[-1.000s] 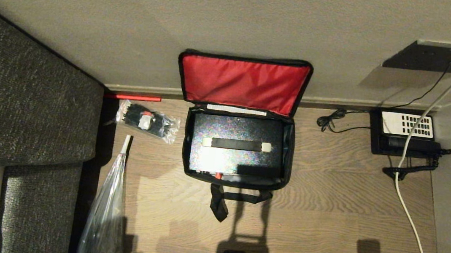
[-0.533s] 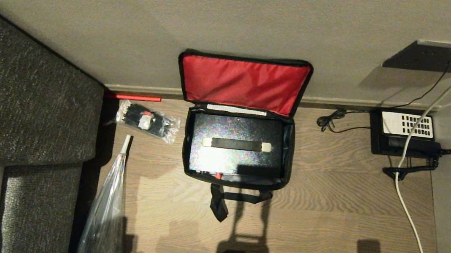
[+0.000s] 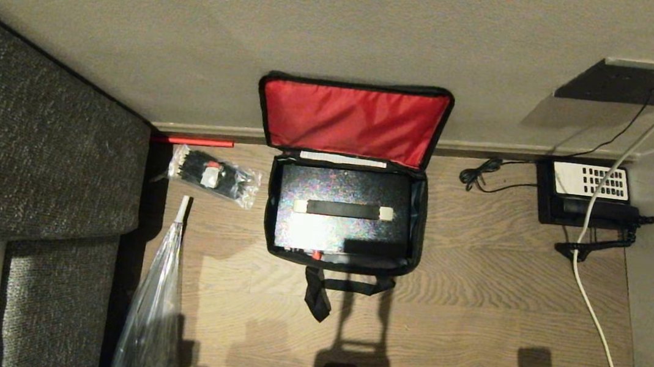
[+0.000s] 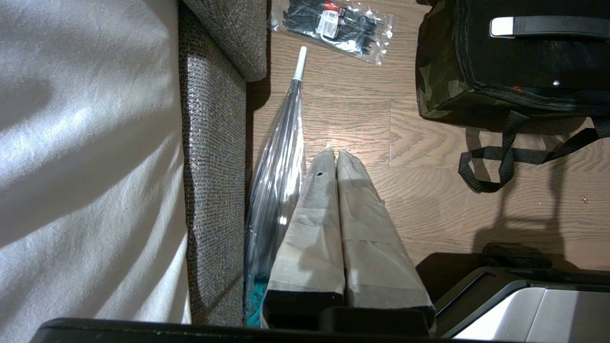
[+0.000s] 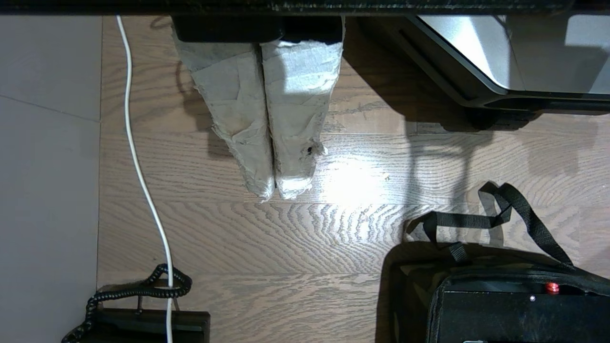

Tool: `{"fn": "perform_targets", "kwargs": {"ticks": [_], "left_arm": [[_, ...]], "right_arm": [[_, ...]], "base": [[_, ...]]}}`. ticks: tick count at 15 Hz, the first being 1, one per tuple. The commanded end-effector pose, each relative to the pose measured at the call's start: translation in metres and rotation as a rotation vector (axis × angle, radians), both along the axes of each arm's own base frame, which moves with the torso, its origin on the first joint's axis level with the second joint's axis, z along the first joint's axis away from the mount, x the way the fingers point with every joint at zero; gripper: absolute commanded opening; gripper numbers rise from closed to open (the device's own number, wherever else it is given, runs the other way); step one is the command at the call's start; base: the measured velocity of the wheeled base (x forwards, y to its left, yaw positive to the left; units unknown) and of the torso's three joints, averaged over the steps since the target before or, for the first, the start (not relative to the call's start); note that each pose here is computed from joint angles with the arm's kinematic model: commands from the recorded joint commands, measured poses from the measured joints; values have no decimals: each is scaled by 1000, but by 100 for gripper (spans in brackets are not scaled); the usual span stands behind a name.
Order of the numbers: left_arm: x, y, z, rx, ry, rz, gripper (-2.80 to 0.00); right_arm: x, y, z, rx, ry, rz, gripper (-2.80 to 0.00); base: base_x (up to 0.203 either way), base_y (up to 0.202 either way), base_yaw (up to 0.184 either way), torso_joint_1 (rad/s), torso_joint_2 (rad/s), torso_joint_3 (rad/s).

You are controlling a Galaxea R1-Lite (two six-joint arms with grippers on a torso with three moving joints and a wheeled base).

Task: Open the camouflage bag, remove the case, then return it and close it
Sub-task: Grip the handle

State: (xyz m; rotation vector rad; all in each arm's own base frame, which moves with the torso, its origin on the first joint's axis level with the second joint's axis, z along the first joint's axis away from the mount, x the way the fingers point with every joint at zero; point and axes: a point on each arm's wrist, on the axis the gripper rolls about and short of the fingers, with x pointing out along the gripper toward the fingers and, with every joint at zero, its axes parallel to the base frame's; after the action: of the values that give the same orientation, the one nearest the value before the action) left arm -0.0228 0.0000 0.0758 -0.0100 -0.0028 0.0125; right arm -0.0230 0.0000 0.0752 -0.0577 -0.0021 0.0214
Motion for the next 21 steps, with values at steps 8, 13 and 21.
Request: {"fn": "perform_targets", "kwargs": {"ticks": [8,13,21], "left_arm": [[0,0,0,-1,1,1,-280],[0,0,-1,10,10,6,-280],[0,0,-1,11,5,4,-280]], "right_arm": [[0,0,0,-1,3,2,-280],[0,0,0,-1,3,2,-280],[0,0,0,-1,3,2,-280]], "base": [[0,0,0,0,0,0],[0,0,0,0,0,0],[0,0,0,1,2,86]]}}
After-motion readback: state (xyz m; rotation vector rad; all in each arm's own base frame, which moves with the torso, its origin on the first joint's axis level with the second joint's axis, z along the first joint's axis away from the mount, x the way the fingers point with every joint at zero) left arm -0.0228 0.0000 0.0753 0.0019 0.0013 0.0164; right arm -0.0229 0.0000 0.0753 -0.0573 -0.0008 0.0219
